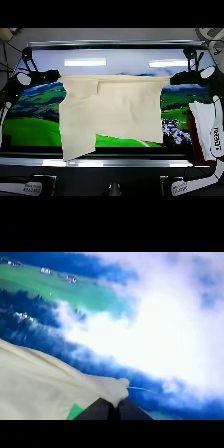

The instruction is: Fold the shirts.

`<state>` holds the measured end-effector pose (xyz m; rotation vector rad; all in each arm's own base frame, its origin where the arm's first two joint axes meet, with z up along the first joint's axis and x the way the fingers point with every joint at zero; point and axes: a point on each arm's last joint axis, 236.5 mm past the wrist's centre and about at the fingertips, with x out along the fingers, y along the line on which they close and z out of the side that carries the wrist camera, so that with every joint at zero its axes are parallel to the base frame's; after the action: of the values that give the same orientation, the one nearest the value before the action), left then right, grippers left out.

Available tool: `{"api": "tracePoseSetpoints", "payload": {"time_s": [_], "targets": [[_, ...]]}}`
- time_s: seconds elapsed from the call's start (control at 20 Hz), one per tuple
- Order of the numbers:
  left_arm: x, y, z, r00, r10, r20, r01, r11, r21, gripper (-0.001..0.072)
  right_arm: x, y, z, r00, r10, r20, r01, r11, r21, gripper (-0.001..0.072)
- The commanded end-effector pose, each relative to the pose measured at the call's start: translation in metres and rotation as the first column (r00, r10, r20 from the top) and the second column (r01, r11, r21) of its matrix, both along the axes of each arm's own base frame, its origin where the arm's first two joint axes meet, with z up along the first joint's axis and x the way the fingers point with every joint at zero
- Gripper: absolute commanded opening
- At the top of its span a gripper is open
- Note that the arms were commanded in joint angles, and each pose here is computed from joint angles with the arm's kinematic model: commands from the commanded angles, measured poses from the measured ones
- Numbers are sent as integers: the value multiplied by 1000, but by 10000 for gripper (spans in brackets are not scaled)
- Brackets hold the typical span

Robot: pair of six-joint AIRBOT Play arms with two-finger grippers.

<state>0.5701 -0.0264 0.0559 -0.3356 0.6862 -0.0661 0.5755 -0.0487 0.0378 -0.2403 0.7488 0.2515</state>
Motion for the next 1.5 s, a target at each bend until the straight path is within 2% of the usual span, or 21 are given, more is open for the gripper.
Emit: {"api": "tracePoseSetpoints", "payload": {"time_s": [0.0, 0.3, 0.5, 0.65, 0.8, 0.95, 1.15, 1.2, 1.25, 1.3, 1.4, 1.45], "targets": [[23, 6, -9, 999, 36, 38, -35, 999, -15, 31, 30, 36, 4, 991, 56, 121, -48, 997, -63, 18], [13, 10, -43, 998, 17, -67, -18, 1000, -16, 31, 19, 63, -31, 998, 61, 2, -61, 998, 24, 18], [-20, 10, -34, 983, -81, -162, 85, 996, 16, 31, -20, 79, -41, 976, 151, -159, -143, 988, 62, 19], [-76, 3, -69, 894, -179, -411, 184, 983, -26, 31, -64, 80, -73, 906, 217, -362, -209, 976, 61, 18], [-123, 6, -105, 774, -218, -594, 243, 969, -38, 31, -81, 76, -102, 860, 219, -462, -215, 975, 62, 18], [-139, 6, -125, 722, -222, -655, 242, 968, -61, 31, -86, 76, -121, 838, 204, -507, -187, 979, 85, 18], [-141, 5, -133, 709, -200, -676, 202, 976, -77, 37, -92, 79, -129, 817, 212, -537, -185, 977, 104, 20], [-141, 4, -132, 711, -201, -674, 202, 976, -79, 118, -92, 81, -128, 819, 215, -532, -182, 977, 113, 57], [-140, 5, -127, 709, -205, -675, 205, 975, -80, 287, -92, 83, -124, 820, 219, -529, -181, 976, 123, 225], [-140, 7, -119, 706, -207, -677, 204, 975, -85, 385, -93, 83, -117, 818, 225, -529, -187, 974, 124, 333], [-139, 18, -96, 711, -205, -673, 199, 976, -87, 395, -98, 74, -92, 815, 229, -532, -190, 973, 127, 438], [-142, 26, -83, 715, -198, -671, 188, 978, -88, 395, -104, 64, -80, 816, 221, -535, -179, 975, 130, 438]]}}
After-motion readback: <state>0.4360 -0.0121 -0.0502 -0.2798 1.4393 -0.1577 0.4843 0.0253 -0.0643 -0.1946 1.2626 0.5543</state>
